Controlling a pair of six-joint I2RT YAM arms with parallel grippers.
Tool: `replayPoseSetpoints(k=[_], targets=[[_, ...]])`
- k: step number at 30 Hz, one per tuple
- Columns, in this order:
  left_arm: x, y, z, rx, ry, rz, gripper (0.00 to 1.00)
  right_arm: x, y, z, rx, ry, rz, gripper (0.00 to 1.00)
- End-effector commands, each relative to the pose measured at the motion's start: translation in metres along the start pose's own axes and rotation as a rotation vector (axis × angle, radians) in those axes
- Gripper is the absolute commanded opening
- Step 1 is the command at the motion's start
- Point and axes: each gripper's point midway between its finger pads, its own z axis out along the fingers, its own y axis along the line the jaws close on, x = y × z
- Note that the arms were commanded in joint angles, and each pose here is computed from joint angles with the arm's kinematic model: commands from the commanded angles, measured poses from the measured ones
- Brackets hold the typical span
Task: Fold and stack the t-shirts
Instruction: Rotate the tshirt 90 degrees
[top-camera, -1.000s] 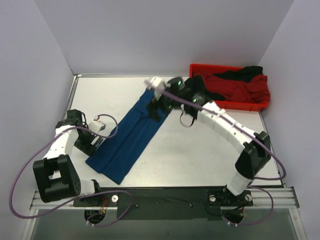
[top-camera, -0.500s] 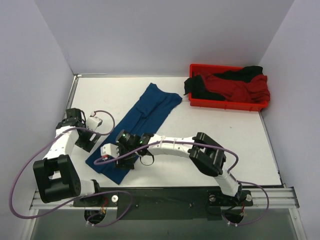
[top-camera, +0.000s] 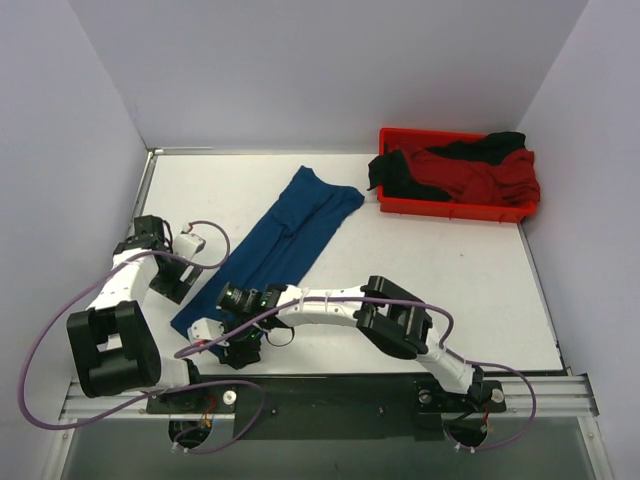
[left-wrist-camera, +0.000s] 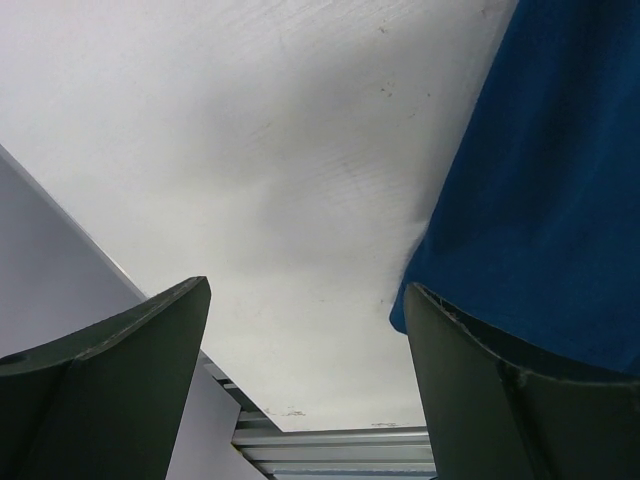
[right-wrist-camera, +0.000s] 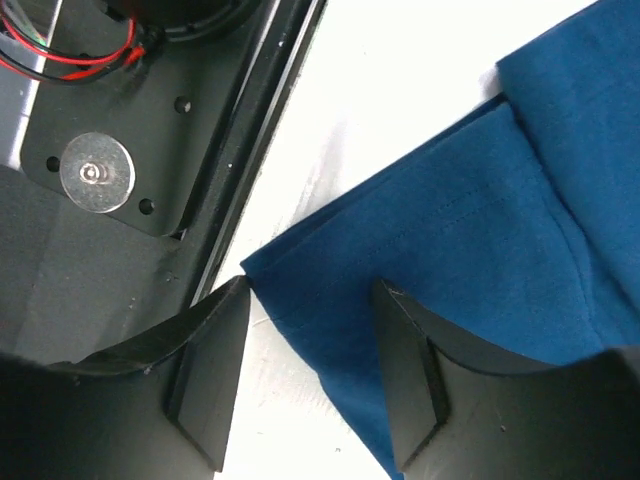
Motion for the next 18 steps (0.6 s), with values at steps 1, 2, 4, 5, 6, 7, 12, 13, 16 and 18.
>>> replayPoseSetpoints(k=[1, 2, 4, 5, 6, 7, 12, 13, 16, 18], targets=[[-0.016, 0.007, -0.006, 0.005, -0.047, -0.020, 0.89, 0.010, 0.007, 0.008, -0.043, 0.018, 0.050, 0.40], [-0.016, 0.007, -0.007, 0.013, -0.044, -0.022, 0.89, 0.017, 0.009, 0.009, -0.048, 0.026, 0.070, 0.36], [-0.022, 0.002, -0.009, 0.046, -0.066, -0.018, 0.89, 0.021, 0.014, -0.001, -0.036, 0.026, 0.096, 0.23], [-0.025, 0.002, -0.010, 0.054, -0.075, -0.019, 0.89, 0.037, 0.022, 0.000, -0.043, 0.054, 0.124, 0.17], [-0.029, -0.008, -0.012, 0.113, -0.096, -0.010, 0.89, 0.030, 0.020, -0.011, -0.020, 0.031, 0.120, 0.09], [-0.036, -0.009, -0.017, 0.139, -0.124, 0.008, 0.89, 0.050, 0.027, -0.011, -0.019, 0.065, 0.153, 0.06], [-0.070, -0.062, -0.048, 0.415, -0.298, 0.090, 0.89, 0.074, 0.049, -0.041, 0.014, 0.067, 0.204, 0.00], [-0.076, -0.066, -0.054, 0.437, -0.324, 0.102, 0.89, 0.088, 0.059, -0.044, 0.005, 0.099, 0.232, 0.00], [-0.097, -0.099, -0.072, 0.533, -0.392, 0.198, 0.89, 0.104, 0.074, -0.059, 0.018, 0.133, 0.277, 0.00], [-0.106, -0.126, -0.082, 0.579, -0.410, 0.295, 0.89, 0.117, 0.086, -0.068, 0.026, 0.158, 0.312, 0.01]])
